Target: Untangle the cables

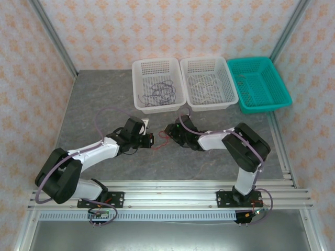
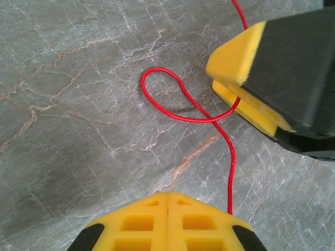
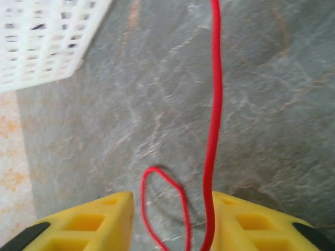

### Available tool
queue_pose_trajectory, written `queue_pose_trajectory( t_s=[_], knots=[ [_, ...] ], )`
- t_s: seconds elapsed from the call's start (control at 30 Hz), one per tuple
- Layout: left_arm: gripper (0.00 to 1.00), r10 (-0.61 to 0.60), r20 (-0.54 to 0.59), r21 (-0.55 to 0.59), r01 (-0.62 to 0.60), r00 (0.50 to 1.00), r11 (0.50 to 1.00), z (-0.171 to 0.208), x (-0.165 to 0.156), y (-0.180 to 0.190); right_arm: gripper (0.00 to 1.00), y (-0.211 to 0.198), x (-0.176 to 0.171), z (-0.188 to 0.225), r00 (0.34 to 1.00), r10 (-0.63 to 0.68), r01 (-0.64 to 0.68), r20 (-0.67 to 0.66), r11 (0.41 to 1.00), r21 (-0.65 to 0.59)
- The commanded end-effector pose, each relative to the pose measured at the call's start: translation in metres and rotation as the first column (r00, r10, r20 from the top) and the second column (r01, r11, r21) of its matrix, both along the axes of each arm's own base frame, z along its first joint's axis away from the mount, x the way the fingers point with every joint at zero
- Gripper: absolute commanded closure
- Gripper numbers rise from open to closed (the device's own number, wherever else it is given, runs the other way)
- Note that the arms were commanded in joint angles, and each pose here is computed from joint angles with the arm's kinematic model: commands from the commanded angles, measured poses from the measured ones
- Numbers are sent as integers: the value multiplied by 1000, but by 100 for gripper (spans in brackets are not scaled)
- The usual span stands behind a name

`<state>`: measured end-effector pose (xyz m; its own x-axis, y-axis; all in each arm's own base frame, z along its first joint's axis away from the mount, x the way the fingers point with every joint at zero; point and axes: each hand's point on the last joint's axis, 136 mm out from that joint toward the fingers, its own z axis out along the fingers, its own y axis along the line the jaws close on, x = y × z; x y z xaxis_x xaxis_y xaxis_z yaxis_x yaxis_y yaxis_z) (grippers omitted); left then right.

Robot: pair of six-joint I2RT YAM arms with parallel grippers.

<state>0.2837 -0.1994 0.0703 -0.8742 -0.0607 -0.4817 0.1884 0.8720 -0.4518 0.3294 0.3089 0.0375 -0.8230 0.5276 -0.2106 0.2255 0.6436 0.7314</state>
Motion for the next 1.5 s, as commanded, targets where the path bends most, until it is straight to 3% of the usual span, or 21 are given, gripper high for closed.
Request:
queue_pose_trajectory(
  t_s=[0.0,0.1,0.13,0.2,0.3,0.37,0.57,0.67,0.73,0.8,0.9,0.97,1.07,1.2,1.33,1.47],
  knots=[
    [100,2,79,-9,-1,997,1000,15,7,0,72,-12,11,-8,996,-92,92,-7,996,-21],
    [100,7,91,5,-7,996,1000,17,6,3,96,-25,16,-5,991,-130,130,6,991,-30],
    [100,14,91,23,-16,996,1000,16,6,7,100,-33,17,-2,988,-154,154,12,988,-31],
    [100,56,81,94,-64,995,994,10,6,21,100,-55,22,7,978,-209,210,24,977,-23],
    [100,181,63,264,-192,981,945,-4,4,62,100,-105,26,19,940,-340,340,16,940,0],
    [100,253,43,310,-254,966,916,-14,0,83,100,-150,25,27,896,-443,443,7,896,9],
    [100,341,-21,277,-323,940,905,-32,-6,99,100,-244,1,46,787,-615,616,44,786,-50],
    [100,349,-22,276,-330,937,903,-32,-3,98,100,-262,-10,56,762,-644,647,61,762,-38],
    [100,339,-28,257,-321,940,911,-31,1,92,100,-261,-11,62,777,-624,628,79,777,-35],
    [100,274,-46,164,-263,961,951,-28,6,71,100,-249,-8,63,819,-570,572,73,820,-17],
    [100,119,14,-126,-116,993,985,7,16,14,100,-236,-9,64,856,-514,515,59,857,-12],
    [87,-9,118,-243,38,993,969,49,10,-27,100,-230,-10,70,874,-479,482,82,876,-29],
    [67,-202,311,-156,260,929,953,108,-5,-69,100,-214,-8,82,913,-388,397,127,916,-62],
    [55,-369,446,-36,429,815,903,156,-19,-109,100,-197,-7,88,948,-290,304,131,947,-104],
    [51,-535,417,120,539,735,834,148,-26,-146,100,-185,-5,97,960,-254,264,121,962,-74],
    [51,-563,368,168,543,740,823,118,-11,-171,100,-178,-6,110,968,-226,233,108,970,-63]
  ],
)
